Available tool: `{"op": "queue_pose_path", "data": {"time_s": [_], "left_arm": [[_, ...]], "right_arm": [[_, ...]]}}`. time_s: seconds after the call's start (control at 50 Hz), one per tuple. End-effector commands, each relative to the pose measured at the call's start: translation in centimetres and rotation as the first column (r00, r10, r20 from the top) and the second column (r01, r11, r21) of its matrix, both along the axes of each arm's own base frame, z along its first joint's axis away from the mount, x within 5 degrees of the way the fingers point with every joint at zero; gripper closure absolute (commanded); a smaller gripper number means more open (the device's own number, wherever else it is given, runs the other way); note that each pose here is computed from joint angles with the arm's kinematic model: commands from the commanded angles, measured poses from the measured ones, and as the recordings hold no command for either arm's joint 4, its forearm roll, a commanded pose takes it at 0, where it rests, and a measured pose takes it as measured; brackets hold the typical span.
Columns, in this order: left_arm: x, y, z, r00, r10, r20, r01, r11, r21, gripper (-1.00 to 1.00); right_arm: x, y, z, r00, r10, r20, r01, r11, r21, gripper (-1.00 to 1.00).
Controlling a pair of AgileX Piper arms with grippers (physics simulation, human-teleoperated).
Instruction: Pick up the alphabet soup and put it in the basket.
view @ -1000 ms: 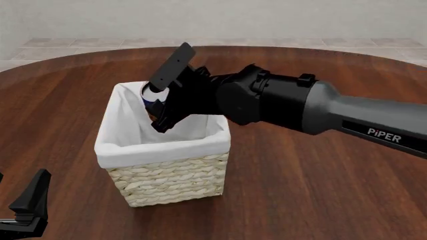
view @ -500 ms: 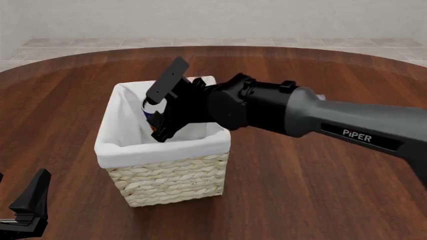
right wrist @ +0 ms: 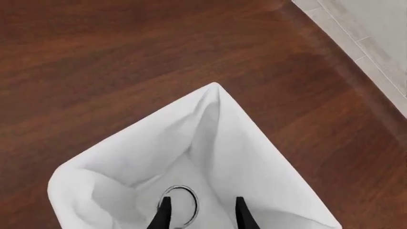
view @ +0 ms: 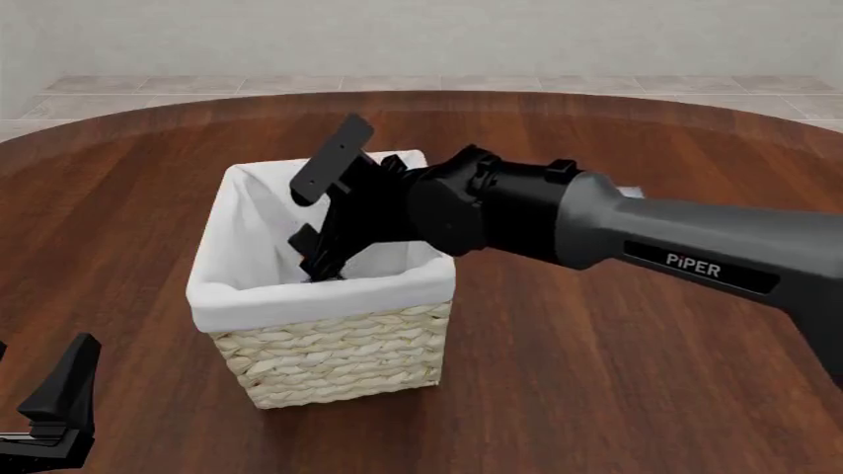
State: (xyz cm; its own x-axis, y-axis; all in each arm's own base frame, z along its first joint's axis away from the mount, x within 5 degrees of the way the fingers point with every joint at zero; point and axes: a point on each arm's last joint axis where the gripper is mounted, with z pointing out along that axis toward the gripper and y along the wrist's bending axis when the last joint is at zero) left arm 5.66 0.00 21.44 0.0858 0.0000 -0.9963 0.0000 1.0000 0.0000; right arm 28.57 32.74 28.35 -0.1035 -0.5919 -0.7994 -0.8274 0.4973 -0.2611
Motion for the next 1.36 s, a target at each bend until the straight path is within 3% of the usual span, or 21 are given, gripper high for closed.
{"op": "queue_pose_path", "data": {"time_s": [0.02,0.5,0.84,1.36], "left_arm": [[0.0,0.0,0.0,1.000,0.000,0.000,0.000,1.000,0.000,-1.00],[0.0,0.0,0.0,1.000,0.000,0.000,0.000,1.000,0.000,-1.00],[0.0,0.0,0.0,1.000,0.000,0.000,0.000,1.000,0.000,-1.00],[0.0,0.0,0.0,1.000,0.000,0.000,0.000,1.000,0.000,-1.00]], "right_arm": [[0.0,0.0,0.2,1.000,-0.005,0.001,0.005,1.000,0.009,-1.00],[-1.1,-0.3,1.6,1.000,0.009,0.019,-0.010,0.999,0.034,-1.00],[-2.3,-2.1,6.9,0.995,0.007,0.103,-0.018,0.994,0.104,-1.00],[-3.6,-4.1,11.0,0.985,0.000,0.174,-0.027,0.987,0.156,-1.00]]}}
